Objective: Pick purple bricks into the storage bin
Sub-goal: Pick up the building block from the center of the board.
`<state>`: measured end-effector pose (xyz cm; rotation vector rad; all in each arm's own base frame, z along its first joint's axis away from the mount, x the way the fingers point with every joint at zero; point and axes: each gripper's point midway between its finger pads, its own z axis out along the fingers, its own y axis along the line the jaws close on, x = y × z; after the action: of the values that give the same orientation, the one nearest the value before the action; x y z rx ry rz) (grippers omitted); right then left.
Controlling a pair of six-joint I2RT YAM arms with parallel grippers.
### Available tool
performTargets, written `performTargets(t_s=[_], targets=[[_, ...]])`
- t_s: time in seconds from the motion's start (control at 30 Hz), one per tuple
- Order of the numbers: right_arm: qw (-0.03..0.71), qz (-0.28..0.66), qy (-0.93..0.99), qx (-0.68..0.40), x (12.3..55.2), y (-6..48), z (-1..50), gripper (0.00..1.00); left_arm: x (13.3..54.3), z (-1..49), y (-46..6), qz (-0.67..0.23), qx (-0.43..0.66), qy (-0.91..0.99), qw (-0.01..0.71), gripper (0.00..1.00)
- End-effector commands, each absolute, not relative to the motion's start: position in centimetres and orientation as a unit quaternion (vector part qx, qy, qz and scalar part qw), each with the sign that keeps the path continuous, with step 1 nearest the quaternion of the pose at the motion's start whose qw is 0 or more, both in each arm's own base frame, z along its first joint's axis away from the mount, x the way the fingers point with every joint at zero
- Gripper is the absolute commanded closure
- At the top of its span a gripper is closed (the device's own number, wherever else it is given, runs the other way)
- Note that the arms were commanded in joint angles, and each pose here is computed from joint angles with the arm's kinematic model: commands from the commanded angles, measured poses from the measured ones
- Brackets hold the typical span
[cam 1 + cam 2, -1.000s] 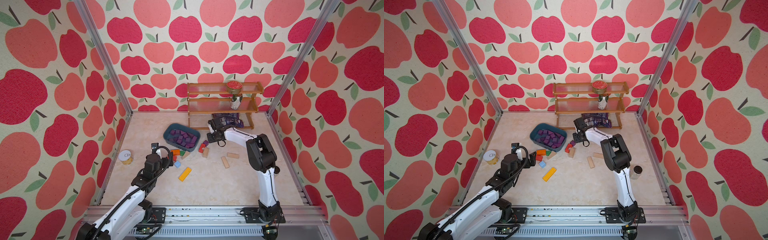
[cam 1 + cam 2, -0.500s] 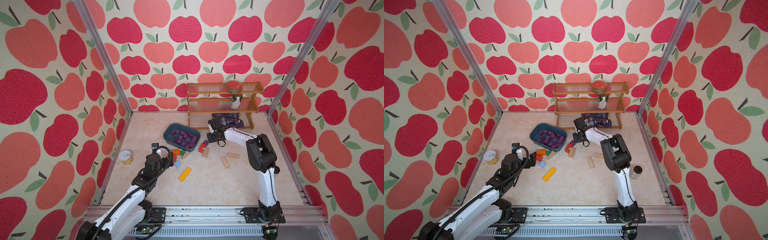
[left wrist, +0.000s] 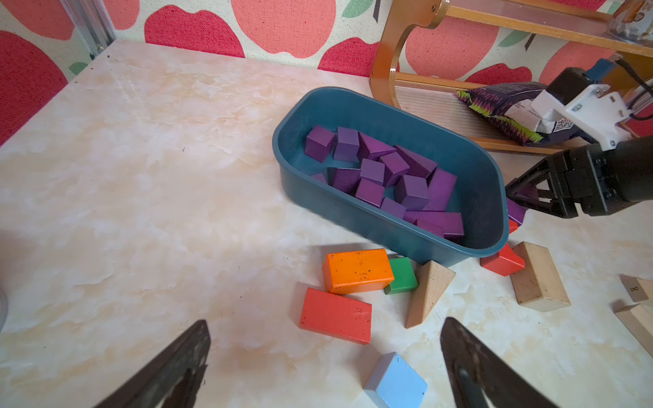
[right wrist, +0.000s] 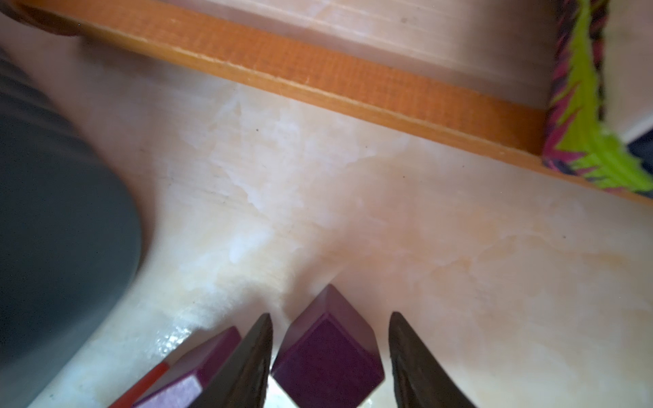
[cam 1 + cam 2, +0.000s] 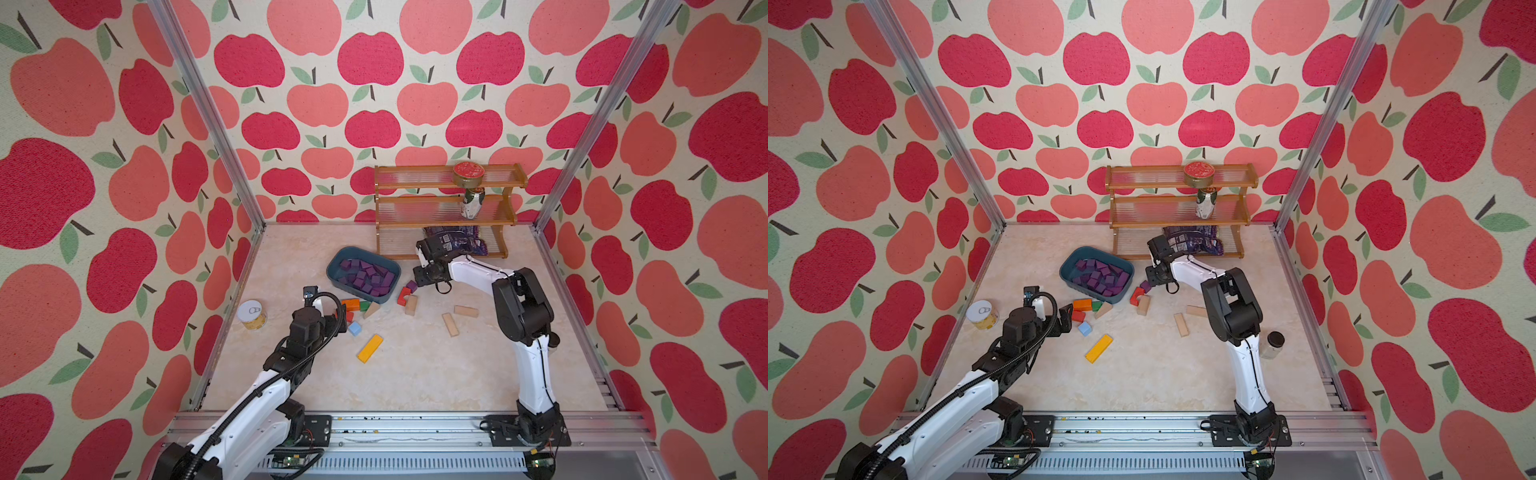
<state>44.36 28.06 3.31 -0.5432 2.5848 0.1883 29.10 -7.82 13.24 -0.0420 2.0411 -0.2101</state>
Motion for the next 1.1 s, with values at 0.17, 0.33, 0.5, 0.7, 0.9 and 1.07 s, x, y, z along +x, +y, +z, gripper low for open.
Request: performTargets(t_s=[0.17,0.33,0.5,0.7,0.9,1.07], targets=[[0.244,0.065,0.942,-0.220,43.7,27.0,3.7,0.45,29.2,13.1,-7.6,-0.082,-0.016,0.852,0.517,0.01],[0.239,0.067,0.942,-0.225,43.8,26.8,3.1,0.46,29.2,13.0,-7.6,-0.081,-0.016,0.853,0.516,0.01],[0.228,0.063,0.944,-0.232,44.3,26.7,2.5,0.47,29.2,12.9,-7.6,-0.080,-0.015,0.854,0.514,0.01],[0.227,0.060,0.943,-0.235,44.7,26.9,2.5,0.56,29.2,12.9,-7.6,-0.078,-0.016,0.854,0.515,0.01],[0.233,0.066,0.942,-0.232,44.5,26.8,2.9,0.68,29.2,12.8,-7.6,-0.077,-0.015,0.855,0.512,0.01],[0.242,0.072,0.942,-0.221,44.2,26.8,3.6,0.75,29.3,12.9,-7.6,-0.077,-0.016,0.855,0.513,0.01]])
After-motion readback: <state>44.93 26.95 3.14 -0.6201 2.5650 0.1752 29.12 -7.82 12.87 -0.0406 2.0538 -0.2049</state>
